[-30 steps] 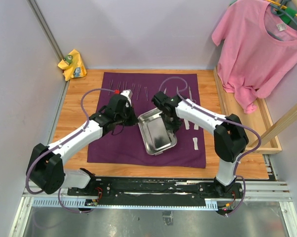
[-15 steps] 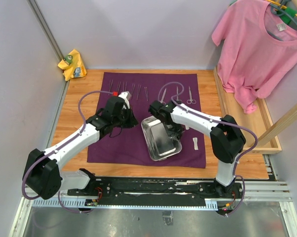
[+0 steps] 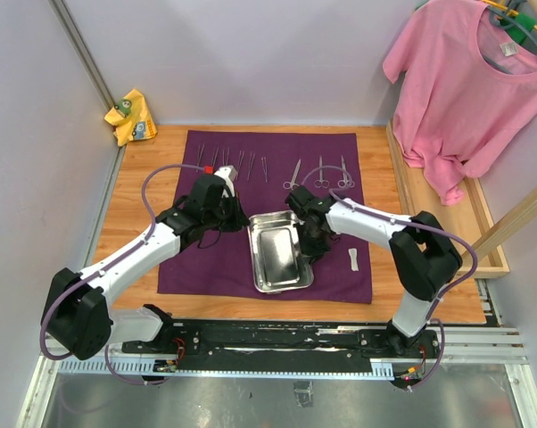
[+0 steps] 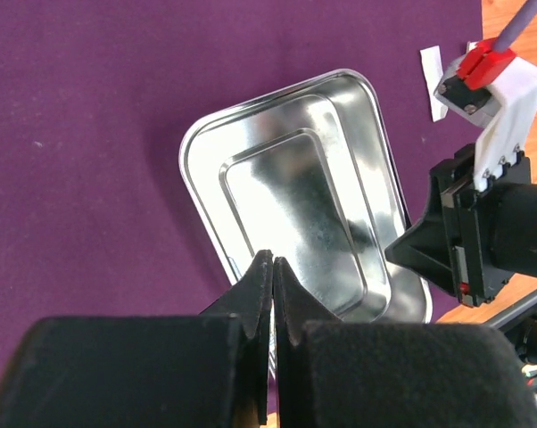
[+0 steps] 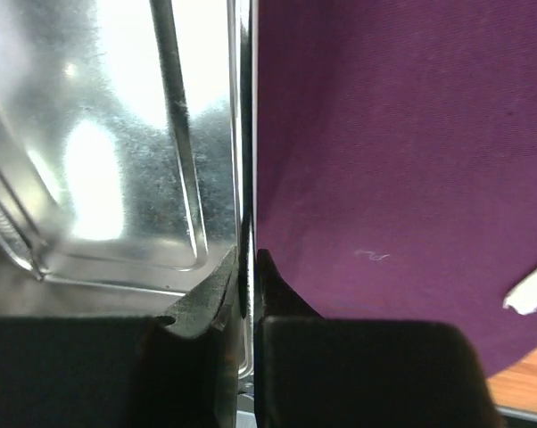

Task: Open and lay out the surgical kit
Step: Adjust the medical item in the surgical kit.

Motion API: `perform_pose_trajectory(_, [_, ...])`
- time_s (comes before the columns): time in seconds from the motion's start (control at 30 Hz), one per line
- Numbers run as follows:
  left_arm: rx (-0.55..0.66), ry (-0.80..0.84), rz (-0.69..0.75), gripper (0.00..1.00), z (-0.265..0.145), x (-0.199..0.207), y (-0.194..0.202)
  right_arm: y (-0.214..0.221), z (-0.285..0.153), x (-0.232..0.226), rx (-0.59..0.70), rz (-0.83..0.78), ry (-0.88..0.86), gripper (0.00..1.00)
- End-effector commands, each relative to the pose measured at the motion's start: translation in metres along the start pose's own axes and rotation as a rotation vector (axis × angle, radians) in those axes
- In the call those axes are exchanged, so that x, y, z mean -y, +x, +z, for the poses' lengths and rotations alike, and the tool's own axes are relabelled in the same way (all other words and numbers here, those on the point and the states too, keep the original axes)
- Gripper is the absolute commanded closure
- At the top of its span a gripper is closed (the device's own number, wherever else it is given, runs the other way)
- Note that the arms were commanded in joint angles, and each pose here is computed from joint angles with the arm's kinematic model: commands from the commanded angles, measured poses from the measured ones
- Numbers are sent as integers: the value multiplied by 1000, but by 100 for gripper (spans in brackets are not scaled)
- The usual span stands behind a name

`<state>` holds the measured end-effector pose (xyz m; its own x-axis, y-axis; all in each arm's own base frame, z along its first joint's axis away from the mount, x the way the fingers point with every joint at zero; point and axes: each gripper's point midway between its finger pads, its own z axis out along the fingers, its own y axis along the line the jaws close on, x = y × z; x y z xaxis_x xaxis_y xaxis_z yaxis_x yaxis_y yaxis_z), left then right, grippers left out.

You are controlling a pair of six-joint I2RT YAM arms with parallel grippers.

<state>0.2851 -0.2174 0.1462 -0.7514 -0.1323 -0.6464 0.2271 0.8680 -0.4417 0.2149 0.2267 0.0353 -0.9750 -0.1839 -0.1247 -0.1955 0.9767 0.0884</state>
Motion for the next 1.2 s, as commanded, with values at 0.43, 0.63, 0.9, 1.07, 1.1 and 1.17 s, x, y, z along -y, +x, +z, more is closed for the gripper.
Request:
perform_pose_trajectory(0.43, [46, -26, -10, 100, -16, 9, -30, -14, -55, -18, -106, 228, -472, 99])
perform_pose_trajectory(0.63, [39, -22, -8, 100, -12, 10, -31, -6, -53, -18, -197, 232, -509, 99])
perform_pose_trajectory(0.9, [30, -25, -4, 100, -8, 8, -27, -3, -48, -1, -198, 187, -388, 99])
perform_pose_trajectory(1.07, [19, -22, -12, 100, -2, 5, -19, -5, -32, 29, -63, 103, -92, 99])
perform_pose_trajectory(1.1, [19, -24, -13, 100, -1, 4, -19, -5, -29, 31, -41, 92, -50, 99])
perform_pose_trajectory(1.17, [13, -27, -13, 100, 1, 2, -16, -2, -20, 34, -15, 78, 10, 99])
